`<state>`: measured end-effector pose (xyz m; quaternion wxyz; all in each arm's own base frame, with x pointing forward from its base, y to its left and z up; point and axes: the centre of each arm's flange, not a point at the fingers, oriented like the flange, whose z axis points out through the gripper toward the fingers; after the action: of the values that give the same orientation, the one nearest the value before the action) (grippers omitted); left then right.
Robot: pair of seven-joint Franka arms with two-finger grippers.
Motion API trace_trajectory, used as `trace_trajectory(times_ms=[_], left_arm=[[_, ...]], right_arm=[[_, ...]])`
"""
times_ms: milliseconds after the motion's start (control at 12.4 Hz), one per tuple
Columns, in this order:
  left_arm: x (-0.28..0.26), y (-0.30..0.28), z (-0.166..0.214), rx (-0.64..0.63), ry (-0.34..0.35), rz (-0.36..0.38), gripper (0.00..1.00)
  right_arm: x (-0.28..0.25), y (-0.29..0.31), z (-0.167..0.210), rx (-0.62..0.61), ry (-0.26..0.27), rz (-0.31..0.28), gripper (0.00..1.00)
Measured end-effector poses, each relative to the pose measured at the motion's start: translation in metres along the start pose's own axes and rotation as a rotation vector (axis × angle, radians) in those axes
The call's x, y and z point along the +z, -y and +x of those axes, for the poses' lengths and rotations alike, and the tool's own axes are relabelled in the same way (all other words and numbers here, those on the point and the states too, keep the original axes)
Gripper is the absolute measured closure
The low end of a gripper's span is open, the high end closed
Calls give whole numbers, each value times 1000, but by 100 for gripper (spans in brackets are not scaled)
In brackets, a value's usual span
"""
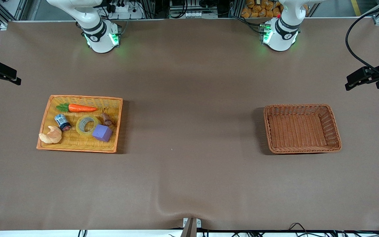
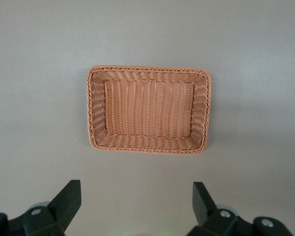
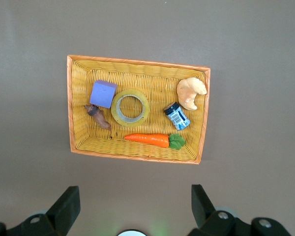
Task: Transfer tape with both arms
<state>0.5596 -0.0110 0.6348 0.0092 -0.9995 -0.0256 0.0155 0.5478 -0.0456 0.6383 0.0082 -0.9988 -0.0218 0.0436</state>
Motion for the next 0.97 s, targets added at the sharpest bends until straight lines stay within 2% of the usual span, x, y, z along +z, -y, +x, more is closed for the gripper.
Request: trace_trajectory(times_ms=[243, 566, 809, 971], left_arm=[[0, 1, 0, -1, 1, 0, 0], [0, 2, 0, -3, 1, 11, 0], [1, 3, 0, -3, 3, 11, 0], [2, 2, 1, -3, 4, 11, 0]], right_arm=[[-5, 3, 3, -6, -37, -5, 0], [7, 6, 11, -24, -54, -7, 0], [78, 3, 37, -124, -86, -17, 0], [142, -1, 48, -134, -49, -13, 0]])
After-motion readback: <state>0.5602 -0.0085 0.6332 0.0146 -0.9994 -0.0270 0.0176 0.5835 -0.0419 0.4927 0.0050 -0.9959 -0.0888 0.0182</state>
